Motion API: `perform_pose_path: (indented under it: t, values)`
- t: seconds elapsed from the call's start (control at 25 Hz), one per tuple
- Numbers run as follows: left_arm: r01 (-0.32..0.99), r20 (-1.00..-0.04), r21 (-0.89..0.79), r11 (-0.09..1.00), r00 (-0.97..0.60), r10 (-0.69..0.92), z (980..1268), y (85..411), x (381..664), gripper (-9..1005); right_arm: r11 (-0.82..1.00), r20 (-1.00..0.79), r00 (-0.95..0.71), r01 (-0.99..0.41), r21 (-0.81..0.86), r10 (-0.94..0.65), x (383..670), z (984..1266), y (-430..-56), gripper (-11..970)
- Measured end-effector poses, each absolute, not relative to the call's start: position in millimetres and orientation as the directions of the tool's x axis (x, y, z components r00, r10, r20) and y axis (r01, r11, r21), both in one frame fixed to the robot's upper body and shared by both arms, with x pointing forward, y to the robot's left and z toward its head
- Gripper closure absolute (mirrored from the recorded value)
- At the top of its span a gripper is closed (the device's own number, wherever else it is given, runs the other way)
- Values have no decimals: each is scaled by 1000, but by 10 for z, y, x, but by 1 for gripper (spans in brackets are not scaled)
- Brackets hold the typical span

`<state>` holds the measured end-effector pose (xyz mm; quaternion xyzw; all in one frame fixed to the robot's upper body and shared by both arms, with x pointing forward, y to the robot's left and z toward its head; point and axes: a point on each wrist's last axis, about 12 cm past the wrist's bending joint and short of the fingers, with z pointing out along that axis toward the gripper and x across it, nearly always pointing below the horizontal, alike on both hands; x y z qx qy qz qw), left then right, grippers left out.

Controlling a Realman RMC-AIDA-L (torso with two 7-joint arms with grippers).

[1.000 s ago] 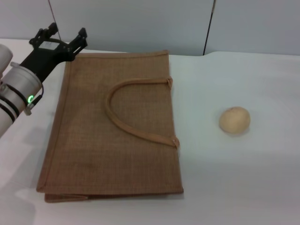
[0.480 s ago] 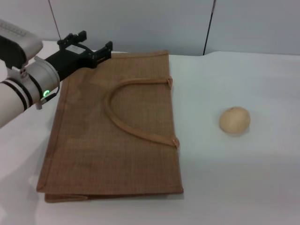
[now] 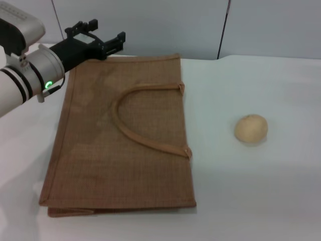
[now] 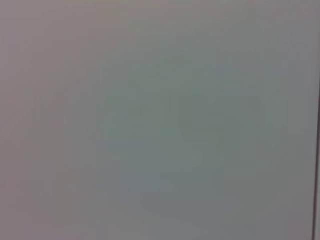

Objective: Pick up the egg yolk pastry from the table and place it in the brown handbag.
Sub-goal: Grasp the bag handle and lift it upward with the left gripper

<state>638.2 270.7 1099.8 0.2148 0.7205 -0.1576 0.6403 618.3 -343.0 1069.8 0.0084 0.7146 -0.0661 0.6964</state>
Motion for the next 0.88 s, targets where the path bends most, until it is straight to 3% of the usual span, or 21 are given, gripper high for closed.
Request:
perform_pose_path:
  t: [0.4, 0.88]
  values:
    - [529, -995, 79, 845, -15, 102, 11186, 2760, 6374, 123, 991, -996, -35, 102, -87, -84, 6176, 10690, -3433, 99]
    - [562, -984, 161, 811, 159, 85, 11358, 2787, 6125, 125, 991, -996, -35, 102, -87, -84, 6175, 10687, -3433, 99]
